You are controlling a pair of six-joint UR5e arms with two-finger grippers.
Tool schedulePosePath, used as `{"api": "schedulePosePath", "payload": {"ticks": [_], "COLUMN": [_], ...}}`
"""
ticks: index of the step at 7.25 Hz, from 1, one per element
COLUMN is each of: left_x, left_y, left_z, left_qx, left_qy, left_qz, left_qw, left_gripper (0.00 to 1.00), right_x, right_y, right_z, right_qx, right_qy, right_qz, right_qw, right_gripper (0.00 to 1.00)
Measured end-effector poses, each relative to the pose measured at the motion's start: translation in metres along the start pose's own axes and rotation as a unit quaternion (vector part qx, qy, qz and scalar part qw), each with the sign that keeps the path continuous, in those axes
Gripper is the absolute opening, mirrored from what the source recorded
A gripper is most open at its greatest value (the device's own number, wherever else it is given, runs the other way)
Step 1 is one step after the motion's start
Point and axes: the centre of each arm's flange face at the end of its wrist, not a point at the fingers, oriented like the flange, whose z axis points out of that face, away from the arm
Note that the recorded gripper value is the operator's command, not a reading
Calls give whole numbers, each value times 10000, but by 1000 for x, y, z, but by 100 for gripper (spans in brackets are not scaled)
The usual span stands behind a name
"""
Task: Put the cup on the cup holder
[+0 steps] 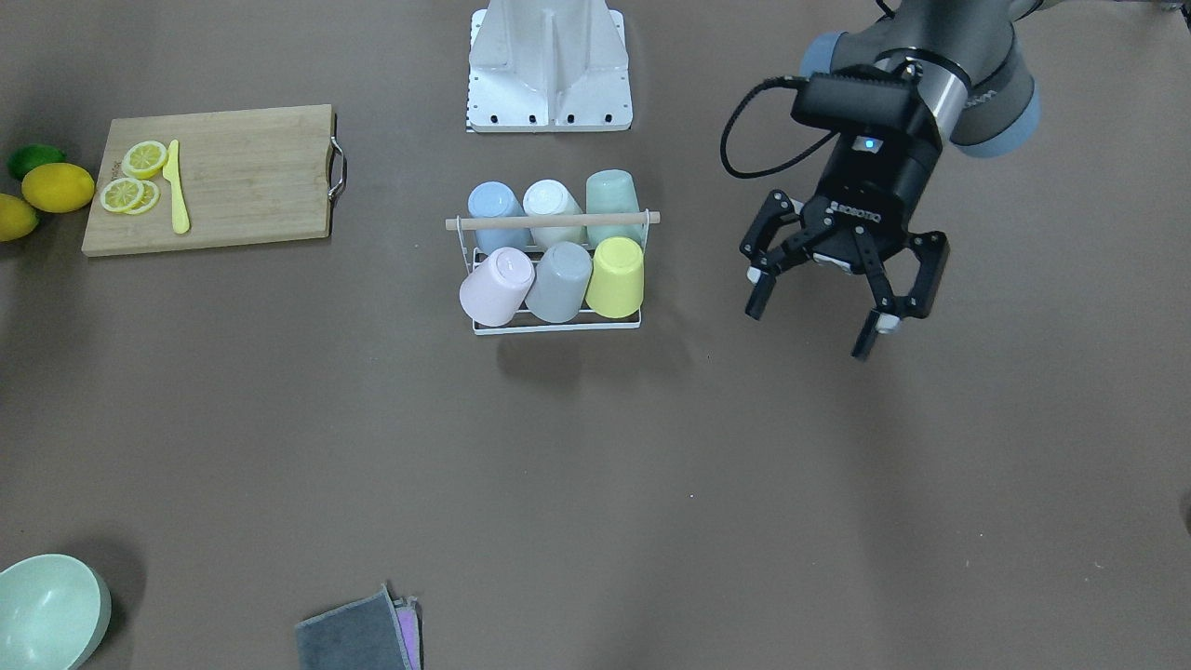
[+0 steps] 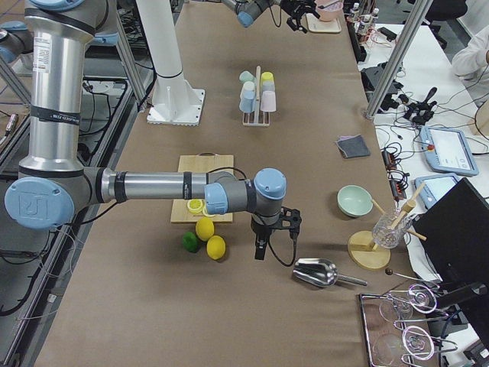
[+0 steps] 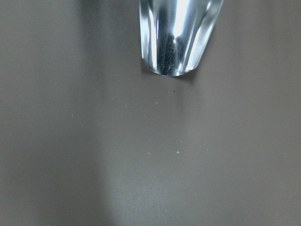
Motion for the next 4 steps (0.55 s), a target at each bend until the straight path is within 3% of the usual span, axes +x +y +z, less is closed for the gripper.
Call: {"api": "schedulePosePath", "payload": {"ticks": [1, 2, 3, 4], "left_x": [-20, -44, -72, -99], "left_y": [32, 70, 107, 139], "left_z": [10, 18, 22, 19], "left_qx": [-739, -1482, -2185, -2887], "left_qy": [-258, -577, -838, -901], "left_qz": [-149, -219, -318, -622], "left_qw": [9968, 9870, 9717, 9511], "left_gripper": [98, 98, 98, 98], "right_x": [13, 21, 25, 27], "right_y": [1, 2, 2, 2], "right_z": [10, 17, 21, 22], "right_qx": [-93, -170, -208, -223], "right_qy": [14, 14, 11, -5], "right_qz": [-16, -14, -3, -26], "right_qw": [10000, 9999, 9998, 9997], "right_gripper": [98, 98, 98, 98]}}
